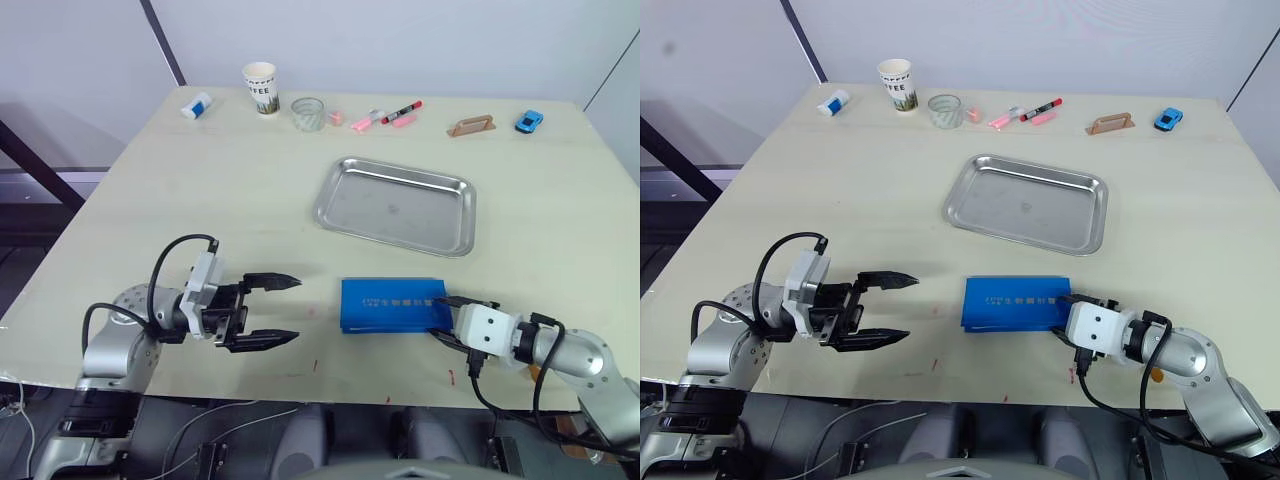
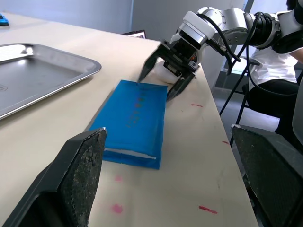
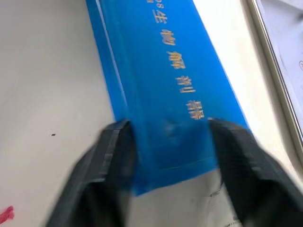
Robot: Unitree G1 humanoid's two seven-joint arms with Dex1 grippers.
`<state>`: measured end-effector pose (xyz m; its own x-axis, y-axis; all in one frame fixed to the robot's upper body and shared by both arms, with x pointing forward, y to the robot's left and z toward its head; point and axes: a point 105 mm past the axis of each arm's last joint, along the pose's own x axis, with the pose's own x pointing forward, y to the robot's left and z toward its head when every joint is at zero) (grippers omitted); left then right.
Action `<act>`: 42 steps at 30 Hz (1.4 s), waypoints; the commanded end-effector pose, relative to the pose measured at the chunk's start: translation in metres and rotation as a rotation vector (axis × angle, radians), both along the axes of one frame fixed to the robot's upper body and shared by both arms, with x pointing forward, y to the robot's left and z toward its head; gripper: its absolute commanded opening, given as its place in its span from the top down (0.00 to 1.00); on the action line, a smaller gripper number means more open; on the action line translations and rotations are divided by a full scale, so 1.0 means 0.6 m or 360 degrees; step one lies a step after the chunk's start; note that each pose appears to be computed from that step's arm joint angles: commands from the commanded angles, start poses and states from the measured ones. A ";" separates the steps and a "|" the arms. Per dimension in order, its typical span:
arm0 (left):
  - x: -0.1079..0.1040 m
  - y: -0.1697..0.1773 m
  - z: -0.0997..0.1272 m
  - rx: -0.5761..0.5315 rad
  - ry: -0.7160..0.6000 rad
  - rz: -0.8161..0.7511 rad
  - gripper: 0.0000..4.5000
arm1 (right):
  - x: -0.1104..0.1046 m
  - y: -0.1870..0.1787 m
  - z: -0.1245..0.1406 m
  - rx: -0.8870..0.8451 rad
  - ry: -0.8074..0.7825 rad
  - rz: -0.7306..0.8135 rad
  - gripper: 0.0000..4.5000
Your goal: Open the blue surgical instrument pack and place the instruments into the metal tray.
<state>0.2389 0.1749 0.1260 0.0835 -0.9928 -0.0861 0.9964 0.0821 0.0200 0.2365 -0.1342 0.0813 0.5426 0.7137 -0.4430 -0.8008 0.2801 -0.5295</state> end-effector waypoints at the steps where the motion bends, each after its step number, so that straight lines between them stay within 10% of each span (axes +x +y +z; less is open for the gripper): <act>1: -0.002 0.002 0.013 -0.0033 -0.0070 -0.0036 0.00 | 0.001 0.002 0.011 0.0013 -0.0054 0.0027 0.77; 4: -0.003 0.001 0.014 -0.0052 -0.0094 -0.0046 0.00 | 0.001 0.001 0.010 0.0008 -0.0049 0.0028 0.97; 17: -0.002 -0.002 0.020 -0.0212 -0.0145 -0.0050 0.00 | -0.012 0.004 0.045 0.0062 0.0077 0.0089 0.97; 31: 0.012 0.008 0.011 -0.0264 -0.0083 0.0043 0.00 | -0.052 0.000 0.129 0.0004 0.0928 0.0069 0.97; 42: 0.002 0.006 -0.012 -0.0220 -0.0066 0.0048 0.00 | -0.010 -0.003 0.127 -0.0038 0.1150 -0.0045 0.97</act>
